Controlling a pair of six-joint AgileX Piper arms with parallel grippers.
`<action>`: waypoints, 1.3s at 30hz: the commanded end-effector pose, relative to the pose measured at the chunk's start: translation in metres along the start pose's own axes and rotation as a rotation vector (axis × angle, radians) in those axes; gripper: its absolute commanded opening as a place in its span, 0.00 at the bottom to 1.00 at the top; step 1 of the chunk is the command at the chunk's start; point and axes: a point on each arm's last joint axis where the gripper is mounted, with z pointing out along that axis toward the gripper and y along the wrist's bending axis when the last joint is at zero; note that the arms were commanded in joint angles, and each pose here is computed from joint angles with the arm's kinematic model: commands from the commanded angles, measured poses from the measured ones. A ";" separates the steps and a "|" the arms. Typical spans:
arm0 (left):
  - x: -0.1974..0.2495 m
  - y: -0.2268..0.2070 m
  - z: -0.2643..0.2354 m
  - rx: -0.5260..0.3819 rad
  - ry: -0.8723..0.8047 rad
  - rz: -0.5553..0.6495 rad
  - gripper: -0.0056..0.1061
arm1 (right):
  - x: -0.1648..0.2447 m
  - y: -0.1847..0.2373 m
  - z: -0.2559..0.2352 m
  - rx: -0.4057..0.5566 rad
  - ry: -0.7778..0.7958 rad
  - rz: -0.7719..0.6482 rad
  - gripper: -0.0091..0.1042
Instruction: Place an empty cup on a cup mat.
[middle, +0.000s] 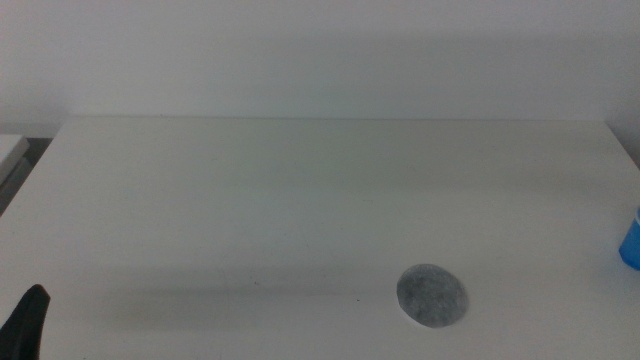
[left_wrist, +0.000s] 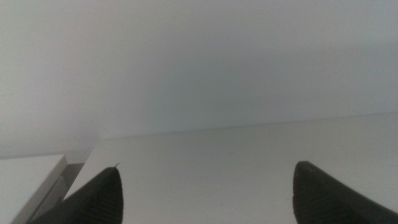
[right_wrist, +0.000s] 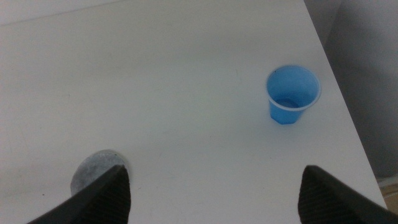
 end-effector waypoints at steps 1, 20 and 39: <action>-0.001 0.000 0.000 0.002 -0.009 -0.010 0.89 | -0.001 -0.001 -0.002 0.008 -0.001 -0.006 0.90; -0.001 0.000 0.000 0.002 -0.009 -0.010 0.89 | -0.040 -0.025 0.099 0.305 0.374 0.064 0.90; -0.001 0.000 0.000 0.002 -0.009 -0.010 0.89 | -0.048 -0.100 0.256 0.364 0.547 0.221 0.90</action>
